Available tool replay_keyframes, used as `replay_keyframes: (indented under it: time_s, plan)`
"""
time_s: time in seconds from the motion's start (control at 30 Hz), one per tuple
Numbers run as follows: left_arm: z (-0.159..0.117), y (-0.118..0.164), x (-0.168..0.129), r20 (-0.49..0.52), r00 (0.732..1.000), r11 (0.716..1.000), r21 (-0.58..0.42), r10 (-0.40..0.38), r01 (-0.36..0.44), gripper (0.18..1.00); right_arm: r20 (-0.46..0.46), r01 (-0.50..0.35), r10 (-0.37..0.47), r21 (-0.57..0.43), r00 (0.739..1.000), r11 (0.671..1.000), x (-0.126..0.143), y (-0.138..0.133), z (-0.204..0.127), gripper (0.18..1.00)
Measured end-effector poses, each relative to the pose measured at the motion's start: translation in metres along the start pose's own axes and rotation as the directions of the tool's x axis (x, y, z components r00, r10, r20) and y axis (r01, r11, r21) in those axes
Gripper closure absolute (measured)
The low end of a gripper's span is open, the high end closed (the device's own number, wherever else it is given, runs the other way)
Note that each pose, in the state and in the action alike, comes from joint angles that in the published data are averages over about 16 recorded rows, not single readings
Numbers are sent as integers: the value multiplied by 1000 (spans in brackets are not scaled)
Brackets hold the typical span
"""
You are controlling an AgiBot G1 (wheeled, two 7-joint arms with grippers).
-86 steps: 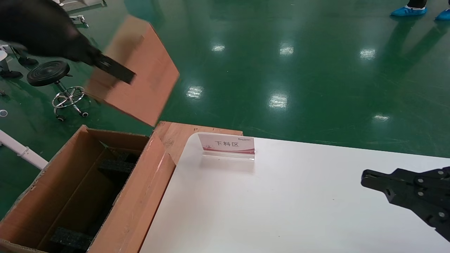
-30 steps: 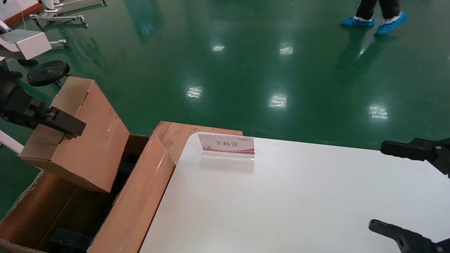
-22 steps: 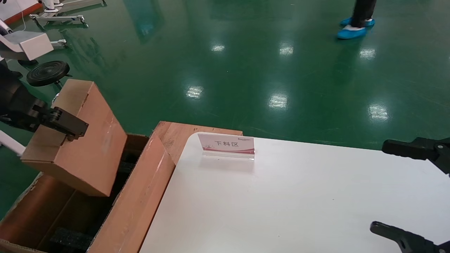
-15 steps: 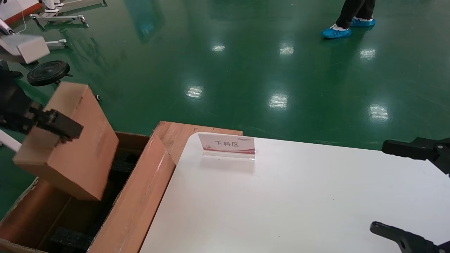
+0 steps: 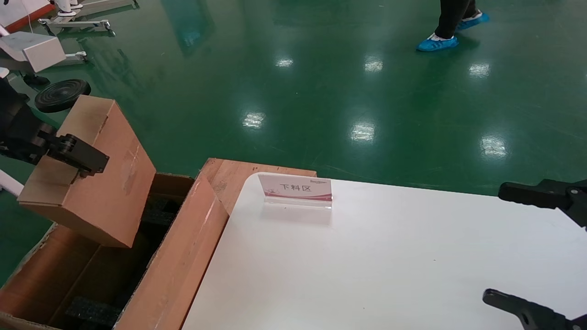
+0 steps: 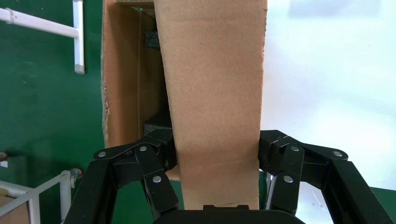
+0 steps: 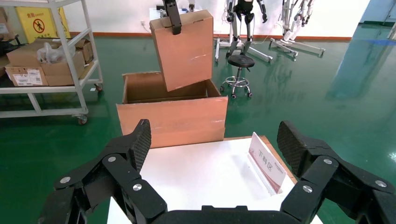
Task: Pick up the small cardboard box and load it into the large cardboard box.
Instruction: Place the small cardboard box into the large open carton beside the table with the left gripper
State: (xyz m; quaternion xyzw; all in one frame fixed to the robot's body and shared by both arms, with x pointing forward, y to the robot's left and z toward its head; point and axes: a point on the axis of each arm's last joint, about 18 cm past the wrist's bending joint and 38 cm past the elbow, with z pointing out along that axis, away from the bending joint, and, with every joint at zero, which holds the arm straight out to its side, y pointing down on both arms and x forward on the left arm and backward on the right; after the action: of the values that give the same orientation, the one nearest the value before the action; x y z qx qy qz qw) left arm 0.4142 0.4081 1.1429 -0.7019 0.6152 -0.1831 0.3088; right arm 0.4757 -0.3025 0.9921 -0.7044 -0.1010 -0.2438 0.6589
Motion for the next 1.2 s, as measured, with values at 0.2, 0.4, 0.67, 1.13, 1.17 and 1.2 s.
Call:
replay_keyframes:
  time_s: [0.2, 0.4, 0.67, 1.13, 1.17, 1.2]
  plan:
    - [8, -5, 0, -1, 1000, 1000, -3, -13, 13, 928, 0, 0, 0, 0, 1000, 1000, 0, 0, 0, 178]
    - [12, -5, -4, 22, 999, 999, -21, -33, 33, 929, 0, 0, 0, 0, 1000, 1000, 0, 0, 0, 178]
    - [9, 4, -12, 87, 994, 995, -71, -63, 70, 929, 0, 0, 0, 0, 1000, 1000, 0, 0, 0, 178]
    - [17, 16, -30, 85, 993, 991, -97, -82, 90, 930, 0, 0, 0, 0, 1000, 1000, 0, 0, 0, 178]
    - [19, 17, -32, 78, 994, 992, -95, -81, 88, 930, 0, 0, 0, 0, 1000, 1000, 0, 0, 0, 178]
    - [20, 18, -33, 71, 994, 992, -92, -81, 88, 930, 0, 0, 0, 0, 1000, 1000, 0, 0, 0, 178]
